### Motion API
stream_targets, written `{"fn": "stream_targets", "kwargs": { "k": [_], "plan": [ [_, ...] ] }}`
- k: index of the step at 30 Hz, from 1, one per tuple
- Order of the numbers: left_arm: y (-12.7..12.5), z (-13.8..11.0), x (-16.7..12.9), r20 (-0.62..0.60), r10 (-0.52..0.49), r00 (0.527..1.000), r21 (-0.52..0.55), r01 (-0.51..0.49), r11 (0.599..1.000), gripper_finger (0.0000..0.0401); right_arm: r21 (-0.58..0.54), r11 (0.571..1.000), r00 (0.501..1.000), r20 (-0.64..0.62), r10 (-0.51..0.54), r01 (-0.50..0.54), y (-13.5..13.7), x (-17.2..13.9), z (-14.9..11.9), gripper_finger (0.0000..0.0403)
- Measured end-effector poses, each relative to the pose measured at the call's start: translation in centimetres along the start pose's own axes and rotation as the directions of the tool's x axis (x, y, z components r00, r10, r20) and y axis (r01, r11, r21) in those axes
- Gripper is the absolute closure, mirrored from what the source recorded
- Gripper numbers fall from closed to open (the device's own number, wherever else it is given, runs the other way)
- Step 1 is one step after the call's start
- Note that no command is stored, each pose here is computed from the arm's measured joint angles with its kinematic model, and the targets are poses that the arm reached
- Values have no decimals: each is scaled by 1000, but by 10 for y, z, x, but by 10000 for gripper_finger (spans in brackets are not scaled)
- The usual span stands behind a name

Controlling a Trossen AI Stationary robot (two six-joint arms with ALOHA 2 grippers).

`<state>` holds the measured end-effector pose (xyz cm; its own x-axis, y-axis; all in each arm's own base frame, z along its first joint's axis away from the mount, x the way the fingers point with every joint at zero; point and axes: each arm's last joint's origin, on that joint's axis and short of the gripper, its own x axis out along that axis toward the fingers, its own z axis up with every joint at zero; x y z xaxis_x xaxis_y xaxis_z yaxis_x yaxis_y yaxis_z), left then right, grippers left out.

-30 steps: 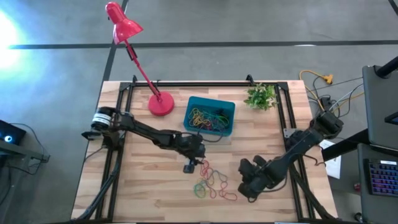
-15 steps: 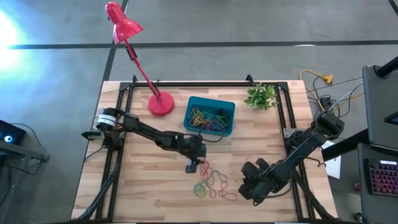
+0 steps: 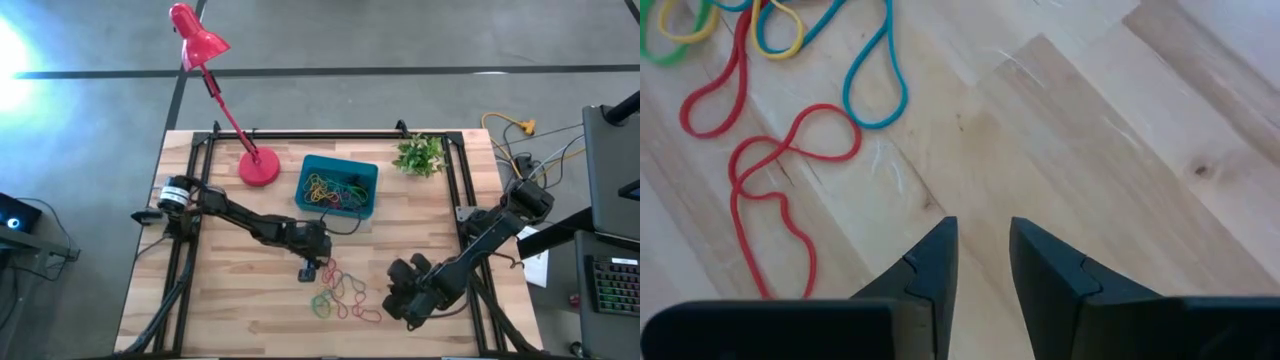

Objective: Pick and place rubber bands into bin
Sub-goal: Put the red rubber band into the blue bin

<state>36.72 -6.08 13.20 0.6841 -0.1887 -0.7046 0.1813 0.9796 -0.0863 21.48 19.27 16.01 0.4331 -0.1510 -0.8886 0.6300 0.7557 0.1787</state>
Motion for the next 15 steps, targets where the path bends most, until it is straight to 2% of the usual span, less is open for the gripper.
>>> {"fn": "stream_targets", "kwargs": {
  "k": [11, 15],
  "plan": [
    [-3, -8, 11, -28, 28, 999, 4, -28, 1000, 264, 4, 1000, 1000, 5, 7, -7, 1, 0, 0, 319],
    [-3, -11, 15, -43, 43, 998, -58, -45, 997, 265, 4, 1000, 1000, 6, 8, -8, 1, 0, 0, 319]
  ]
}}
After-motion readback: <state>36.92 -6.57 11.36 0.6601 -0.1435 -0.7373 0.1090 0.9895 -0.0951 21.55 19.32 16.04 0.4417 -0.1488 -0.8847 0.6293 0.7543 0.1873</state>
